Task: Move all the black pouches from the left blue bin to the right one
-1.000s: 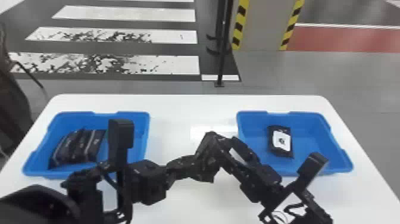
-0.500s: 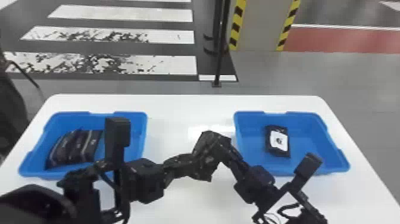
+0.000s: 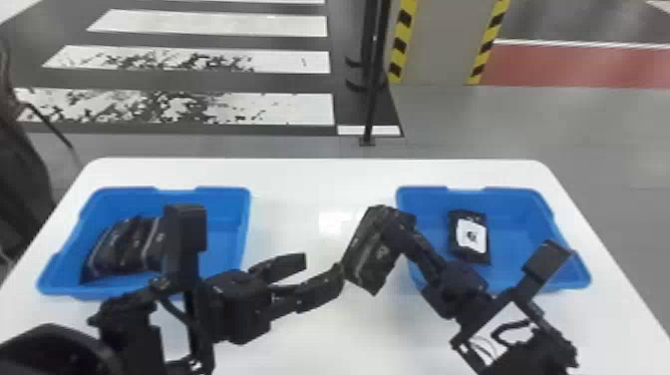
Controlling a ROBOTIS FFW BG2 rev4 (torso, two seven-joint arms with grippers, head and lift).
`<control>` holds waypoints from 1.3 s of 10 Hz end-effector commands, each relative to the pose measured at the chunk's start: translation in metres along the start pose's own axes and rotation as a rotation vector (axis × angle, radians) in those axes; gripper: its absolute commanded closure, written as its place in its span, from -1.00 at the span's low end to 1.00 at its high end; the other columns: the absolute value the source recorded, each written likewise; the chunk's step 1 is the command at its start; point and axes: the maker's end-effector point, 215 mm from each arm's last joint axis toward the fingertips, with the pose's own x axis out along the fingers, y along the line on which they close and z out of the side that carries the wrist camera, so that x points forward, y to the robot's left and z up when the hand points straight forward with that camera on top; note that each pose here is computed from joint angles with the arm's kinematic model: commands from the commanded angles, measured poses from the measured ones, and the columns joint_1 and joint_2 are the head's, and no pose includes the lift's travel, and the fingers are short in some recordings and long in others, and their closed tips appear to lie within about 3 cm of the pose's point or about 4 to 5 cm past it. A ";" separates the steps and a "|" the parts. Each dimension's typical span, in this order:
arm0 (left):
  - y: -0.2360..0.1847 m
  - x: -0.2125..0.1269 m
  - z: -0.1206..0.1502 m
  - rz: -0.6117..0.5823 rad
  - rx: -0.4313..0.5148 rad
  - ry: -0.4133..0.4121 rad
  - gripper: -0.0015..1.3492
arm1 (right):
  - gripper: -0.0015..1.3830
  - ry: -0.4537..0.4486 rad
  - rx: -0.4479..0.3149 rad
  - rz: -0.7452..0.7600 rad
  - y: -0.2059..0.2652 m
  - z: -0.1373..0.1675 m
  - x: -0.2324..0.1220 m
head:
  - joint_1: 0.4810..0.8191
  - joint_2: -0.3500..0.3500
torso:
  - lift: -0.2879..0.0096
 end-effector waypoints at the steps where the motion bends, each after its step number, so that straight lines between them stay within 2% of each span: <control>1: 0.009 -0.011 -0.001 0.028 -0.013 -0.012 -0.77 | 0.85 -0.030 -0.110 -0.084 -0.051 0.042 -0.005 | 0.27 -0.24 | -0.01; 4: 0.041 -0.036 0.010 0.112 -0.010 -0.043 -0.76 | 0.85 -0.018 -0.262 -0.288 -0.161 0.087 -0.021 | 0.27 -0.48 | -0.01; 5: 0.052 -0.044 0.016 0.141 -0.006 -0.061 -0.76 | 0.69 -0.004 -0.300 -0.353 -0.192 0.095 -0.029 | 0.27 -0.54 | -0.01; 6: 0.061 -0.050 0.022 0.167 0.004 -0.071 -0.77 | -0.07 0.000 -0.351 -0.408 -0.210 0.106 -0.042 | 0.27 -0.56 | -0.01; 7: 0.072 -0.056 0.027 0.196 0.015 -0.077 -0.77 | -0.76 -0.003 -0.380 -0.430 -0.214 0.107 -0.054 | 0.27 -0.62 | -0.01; 8: 0.084 -0.062 0.032 0.230 0.030 -0.081 -0.76 | -0.93 -0.008 -0.443 -0.443 -0.206 0.109 -0.068 | 0.27 -0.64 | -0.01; 10: 0.113 -0.080 0.043 0.316 0.050 -0.088 -0.76 | -0.74 -0.014 -0.560 -0.409 -0.150 0.100 -0.085 | 0.27 -0.59 | -0.01; 11: 0.132 -0.092 0.047 0.378 0.055 -0.086 -0.76 | -0.73 -0.018 -0.556 -0.351 -0.113 0.082 -0.081 | 0.27 -0.54 | -0.01; 13: 0.177 -0.118 0.045 0.516 0.050 -0.038 -0.77 | -0.73 -0.034 -0.488 -0.237 -0.047 0.050 -0.069 | 0.27 -0.18 | -0.01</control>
